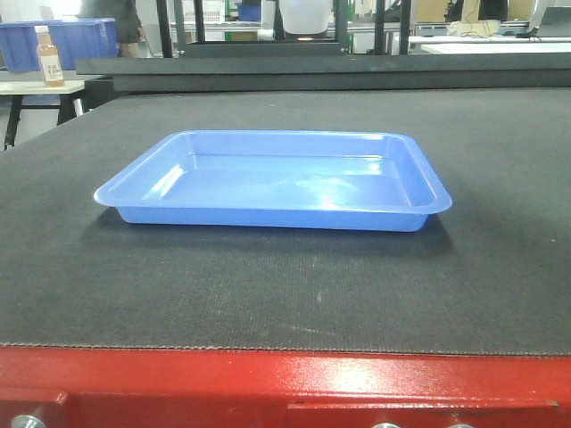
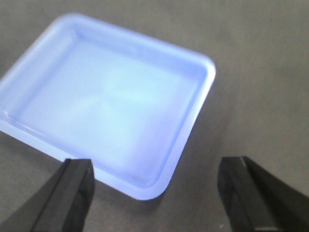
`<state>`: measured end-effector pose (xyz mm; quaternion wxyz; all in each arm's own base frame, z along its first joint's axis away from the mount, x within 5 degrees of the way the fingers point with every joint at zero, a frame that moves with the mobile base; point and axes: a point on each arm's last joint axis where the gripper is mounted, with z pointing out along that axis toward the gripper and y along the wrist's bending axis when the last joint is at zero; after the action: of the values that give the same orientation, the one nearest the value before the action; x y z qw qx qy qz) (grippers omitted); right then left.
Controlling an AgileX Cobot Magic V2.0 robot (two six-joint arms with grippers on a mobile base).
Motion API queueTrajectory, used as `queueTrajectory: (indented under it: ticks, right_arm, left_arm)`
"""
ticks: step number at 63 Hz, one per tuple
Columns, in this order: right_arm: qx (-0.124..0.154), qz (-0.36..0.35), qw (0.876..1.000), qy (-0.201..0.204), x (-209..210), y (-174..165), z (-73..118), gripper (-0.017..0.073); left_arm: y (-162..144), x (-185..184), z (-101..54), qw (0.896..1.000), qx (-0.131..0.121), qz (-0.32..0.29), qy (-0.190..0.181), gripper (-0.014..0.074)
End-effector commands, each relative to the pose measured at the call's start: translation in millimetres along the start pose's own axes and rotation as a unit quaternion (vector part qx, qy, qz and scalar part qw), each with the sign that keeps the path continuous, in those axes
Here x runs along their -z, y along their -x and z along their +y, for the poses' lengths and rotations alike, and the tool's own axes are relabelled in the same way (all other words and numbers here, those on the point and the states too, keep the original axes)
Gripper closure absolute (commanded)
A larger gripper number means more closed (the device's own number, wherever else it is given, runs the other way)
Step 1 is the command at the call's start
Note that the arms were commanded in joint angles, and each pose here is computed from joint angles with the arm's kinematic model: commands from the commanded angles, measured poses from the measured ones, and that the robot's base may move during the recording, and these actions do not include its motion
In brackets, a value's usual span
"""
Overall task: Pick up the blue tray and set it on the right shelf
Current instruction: 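Close both grippers on opposite rims of the blue tray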
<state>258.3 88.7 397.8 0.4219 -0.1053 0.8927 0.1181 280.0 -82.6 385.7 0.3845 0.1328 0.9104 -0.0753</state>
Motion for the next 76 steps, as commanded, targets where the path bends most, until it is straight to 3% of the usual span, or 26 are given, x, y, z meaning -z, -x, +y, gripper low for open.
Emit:
queueTrajectory:
  ticks: [1,14,23,32,49,61,76]
  right_arm:
    - [-0.028,-0.002,1.000,0.004,-10,25,3.1,-0.0053]
    - [-0.086,0.085,0.993,-0.011,-78,44,0.6,-0.0052]
    - [-0.118,0.129,0.984,-0.038,-121,43,-9.1,-0.0052]
    - [-0.112,0.158,0.979,-0.058,-154,37,-17.2,-0.0052]
    - [-0.101,0.181,0.975,-0.082,-198,21,-29.3,-0.0052]
    - [-0.110,0.203,0.969,-0.093,-218,9,-42.7,-0.0052]
    - [-0.110,0.204,0.968,-0.094,-227,5,-44.6,-0.0052]
  left_arm:
    - [23,-7,-2.1,1.000,-0.004,-0.016,-0.002,0.0244]
    - [45,-58,-0.4,0.999,-0.003,0.040,-0.004,0.0244]
    - [58,-92,0.8,0.997,0.021,0.068,-0.003,0.0244]
    - [63,-123,1.4,0.995,0.040,0.096,-0.004,0.0244]
    - [50,-180,4.7,0.989,0.035,0.141,0.007,0.0244]
    - [43,-203,5.7,0.988,0.036,0.148,0.007,0.0244]
    - [35,-219,5.6,0.986,0.042,0.160,0.004,0.0244]
